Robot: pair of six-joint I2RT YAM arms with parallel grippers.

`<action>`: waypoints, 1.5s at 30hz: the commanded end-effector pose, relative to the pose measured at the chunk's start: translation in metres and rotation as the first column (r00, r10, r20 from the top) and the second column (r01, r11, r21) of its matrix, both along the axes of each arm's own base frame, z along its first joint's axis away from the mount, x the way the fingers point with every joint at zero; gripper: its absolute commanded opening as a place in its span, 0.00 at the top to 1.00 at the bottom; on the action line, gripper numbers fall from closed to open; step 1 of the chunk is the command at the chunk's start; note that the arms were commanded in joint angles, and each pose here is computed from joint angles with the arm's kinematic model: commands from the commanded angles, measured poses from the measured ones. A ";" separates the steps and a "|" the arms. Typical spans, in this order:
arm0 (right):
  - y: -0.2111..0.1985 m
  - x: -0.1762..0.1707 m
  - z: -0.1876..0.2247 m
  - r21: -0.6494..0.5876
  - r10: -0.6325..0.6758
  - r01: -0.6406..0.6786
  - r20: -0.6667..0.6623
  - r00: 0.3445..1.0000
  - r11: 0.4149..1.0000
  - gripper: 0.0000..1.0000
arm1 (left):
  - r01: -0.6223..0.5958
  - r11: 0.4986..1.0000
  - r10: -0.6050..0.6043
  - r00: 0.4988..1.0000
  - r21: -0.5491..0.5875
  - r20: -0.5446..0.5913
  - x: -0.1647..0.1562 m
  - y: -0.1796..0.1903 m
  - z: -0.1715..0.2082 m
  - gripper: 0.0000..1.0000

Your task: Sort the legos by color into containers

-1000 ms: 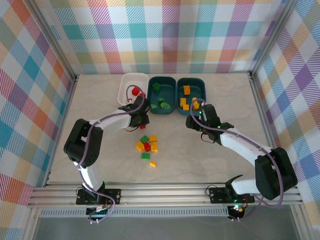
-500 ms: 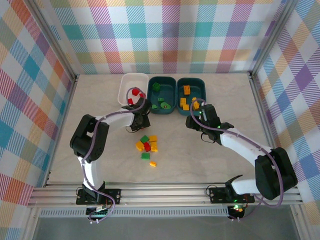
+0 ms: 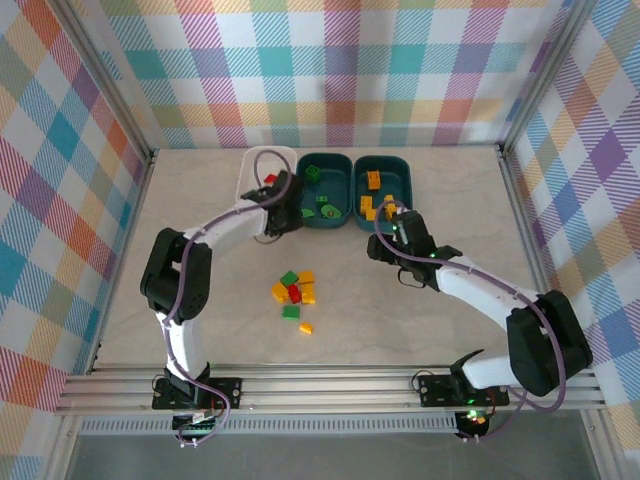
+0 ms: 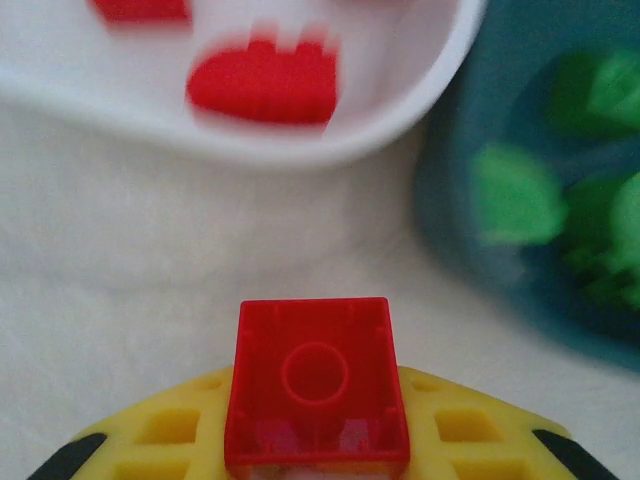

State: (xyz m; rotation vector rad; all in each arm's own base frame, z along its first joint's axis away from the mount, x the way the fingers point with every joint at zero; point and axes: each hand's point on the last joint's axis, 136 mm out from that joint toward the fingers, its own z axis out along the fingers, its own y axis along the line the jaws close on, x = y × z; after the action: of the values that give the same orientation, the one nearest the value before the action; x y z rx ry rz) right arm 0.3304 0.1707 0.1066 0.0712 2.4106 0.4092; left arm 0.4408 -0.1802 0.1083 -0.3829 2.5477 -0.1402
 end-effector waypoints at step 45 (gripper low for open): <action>0.227 -0.103 -0.053 -0.199 0.582 -0.632 -0.259 0.771 0.748 0.44 | -0.265 0.913 0.295 0.954 -0.311 0.052 -0.184 0.128 0.010 0.08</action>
State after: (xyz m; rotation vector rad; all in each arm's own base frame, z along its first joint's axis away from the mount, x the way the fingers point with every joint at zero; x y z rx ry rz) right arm 0.2228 0.3957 0.0537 -0.8524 2.6092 0.3929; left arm 0.2671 -0.0554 0.1124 -0.8119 2.4006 -0.3994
